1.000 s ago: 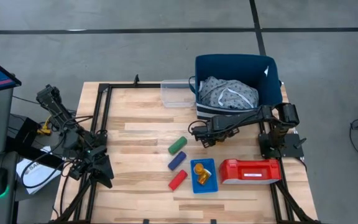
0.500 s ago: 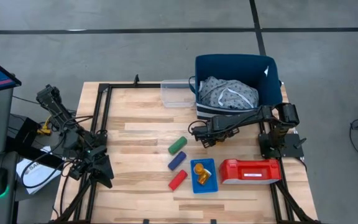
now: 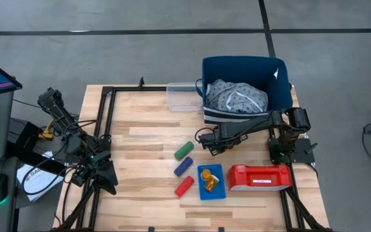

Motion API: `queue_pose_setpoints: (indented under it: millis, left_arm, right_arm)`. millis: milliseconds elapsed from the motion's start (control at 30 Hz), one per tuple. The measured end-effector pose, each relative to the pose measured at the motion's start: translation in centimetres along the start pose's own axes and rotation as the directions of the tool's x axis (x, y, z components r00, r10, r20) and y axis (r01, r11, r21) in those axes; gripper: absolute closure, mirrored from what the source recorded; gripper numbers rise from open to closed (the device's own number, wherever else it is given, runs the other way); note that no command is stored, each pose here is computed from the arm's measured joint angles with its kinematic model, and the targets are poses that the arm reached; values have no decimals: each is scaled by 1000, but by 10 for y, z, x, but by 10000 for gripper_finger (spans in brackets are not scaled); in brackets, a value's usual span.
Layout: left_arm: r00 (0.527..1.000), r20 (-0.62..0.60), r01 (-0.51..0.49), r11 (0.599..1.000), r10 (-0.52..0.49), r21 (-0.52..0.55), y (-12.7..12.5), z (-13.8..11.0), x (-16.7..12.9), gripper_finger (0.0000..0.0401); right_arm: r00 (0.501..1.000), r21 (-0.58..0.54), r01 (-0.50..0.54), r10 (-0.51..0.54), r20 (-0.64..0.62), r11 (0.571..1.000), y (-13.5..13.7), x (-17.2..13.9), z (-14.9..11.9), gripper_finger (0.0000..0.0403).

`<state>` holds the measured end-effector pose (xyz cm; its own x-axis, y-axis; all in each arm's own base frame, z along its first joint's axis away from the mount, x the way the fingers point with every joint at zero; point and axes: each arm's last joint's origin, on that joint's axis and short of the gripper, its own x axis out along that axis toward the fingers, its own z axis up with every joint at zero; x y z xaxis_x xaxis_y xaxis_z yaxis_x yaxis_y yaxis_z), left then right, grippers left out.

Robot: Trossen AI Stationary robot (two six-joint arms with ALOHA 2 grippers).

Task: Pick & Place Medicine items
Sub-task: Put the orange pill bottle into the blue bin

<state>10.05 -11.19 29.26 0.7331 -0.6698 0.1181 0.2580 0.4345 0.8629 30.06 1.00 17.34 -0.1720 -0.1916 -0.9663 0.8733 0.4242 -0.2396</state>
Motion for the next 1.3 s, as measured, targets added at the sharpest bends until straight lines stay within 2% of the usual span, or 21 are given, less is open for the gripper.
queue_pose_setpoints:
  millis: [100,267,433,600,767,900,1000,1100,1300]
  left_arm:
    - [1000,2,-4,1000,4,-1,0,0,0,132]
    - [1000,5,-7,1000,8,-3,1,1,0,132]
    - [1000,4,-8,1000,8,-3,1,0,0,132]
    - [1000,5,-8,1000,8,-3,1,1,0,132]
    - [1000,4,-8,1000,8,-4,1,0,0,132]
    - [1000,5,-10,1000,10,-4,1,1,0,132]
    - [1000,7,-14,1000,14,-4,1,1,0,132]
    - [1000,9,-16,1000,16,-5,2,1,0,132]
    - [1000,11,-21,1000,21,-9,2,1,0,132]
  right_arm:
    - [1000,-8,-1,1,3,1000,1,-1,-4,203]
    - [1000,-7,1,-1,3,1000,4,-7,-9,178]
    - [999,-21,-41,42,26,999,12,-36,-13,197]
    - [985,-45,-154,157,70,987,26,-71,-23,207]
    - [967,-35,-235,237,90,971,34,-105,-47,177]
    - [949,-19,-300,300,95,954,39,-122,-72,188]
    - [922,-17,-374,374,97,927,47,-128,-90,205]
    - [900,-8,-427,426,92,904,52,-132,-104,206]
    - [880,17,-472,471,63,881,62,-129,-125,167]
